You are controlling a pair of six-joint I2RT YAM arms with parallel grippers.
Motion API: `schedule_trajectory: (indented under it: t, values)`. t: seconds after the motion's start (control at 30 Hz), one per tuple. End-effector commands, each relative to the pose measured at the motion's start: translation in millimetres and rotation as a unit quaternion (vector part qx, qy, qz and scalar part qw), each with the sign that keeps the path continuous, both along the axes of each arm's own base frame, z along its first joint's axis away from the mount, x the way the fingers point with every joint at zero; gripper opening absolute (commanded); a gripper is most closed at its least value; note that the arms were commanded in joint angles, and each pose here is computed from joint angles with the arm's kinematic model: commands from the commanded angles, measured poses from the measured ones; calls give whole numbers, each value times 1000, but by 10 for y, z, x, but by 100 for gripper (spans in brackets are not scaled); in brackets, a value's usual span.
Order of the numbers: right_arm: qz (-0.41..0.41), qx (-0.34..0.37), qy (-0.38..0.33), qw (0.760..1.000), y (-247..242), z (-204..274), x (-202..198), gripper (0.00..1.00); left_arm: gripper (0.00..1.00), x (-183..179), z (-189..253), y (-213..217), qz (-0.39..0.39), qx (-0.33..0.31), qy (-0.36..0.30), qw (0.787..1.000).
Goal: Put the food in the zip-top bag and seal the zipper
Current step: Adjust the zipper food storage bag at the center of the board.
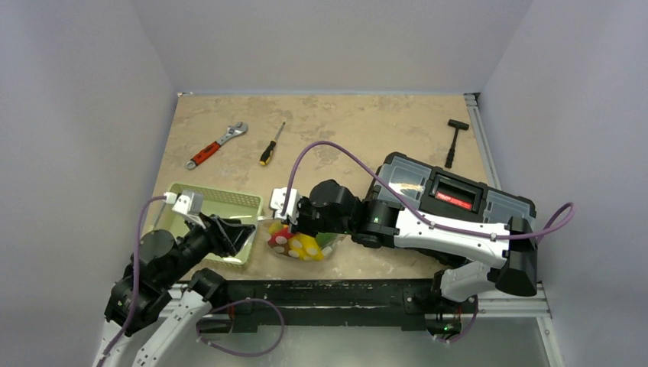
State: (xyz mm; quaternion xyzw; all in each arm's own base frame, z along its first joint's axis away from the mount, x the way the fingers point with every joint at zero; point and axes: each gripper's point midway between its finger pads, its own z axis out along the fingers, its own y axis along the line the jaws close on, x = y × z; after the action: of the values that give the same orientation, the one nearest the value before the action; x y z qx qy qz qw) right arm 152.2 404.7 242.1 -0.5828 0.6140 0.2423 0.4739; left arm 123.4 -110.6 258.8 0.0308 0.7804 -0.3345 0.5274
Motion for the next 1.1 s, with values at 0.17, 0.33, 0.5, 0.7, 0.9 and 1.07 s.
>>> schedule_trajectory:
  t: [0.17, 0.33, 0.5, 0.7, 0.9, 1.07]
  values:
    - [5, 21, -12, 1000, -25, 204, -11, 0, 53, 6, 275, -320, -196, 203, -345, 895]
    - [22, 21, -9, 999, -8, 207, -65, 0, 57, 8, 58, -416, -270, 273, -364, 848]
    - [24, 18, -9, 999, -6, 213, -68, 0, 48, -44, 54, -533, -310, 273, -399, 819]
    - [32, 14, -4, 999, -5, 214, -98, 0, 39, -30, -6, -569, -323, 271, -390, 819]
    - [34, 18, -6, 999, -21, 246, -109, 0, 45, -23, -65, -535, -324, 276, -358, 831]
    - [38, 12, -3, 999, -12, 224, -122, 0, 49, -22, -73, -510, -320, 275, -336, 842]
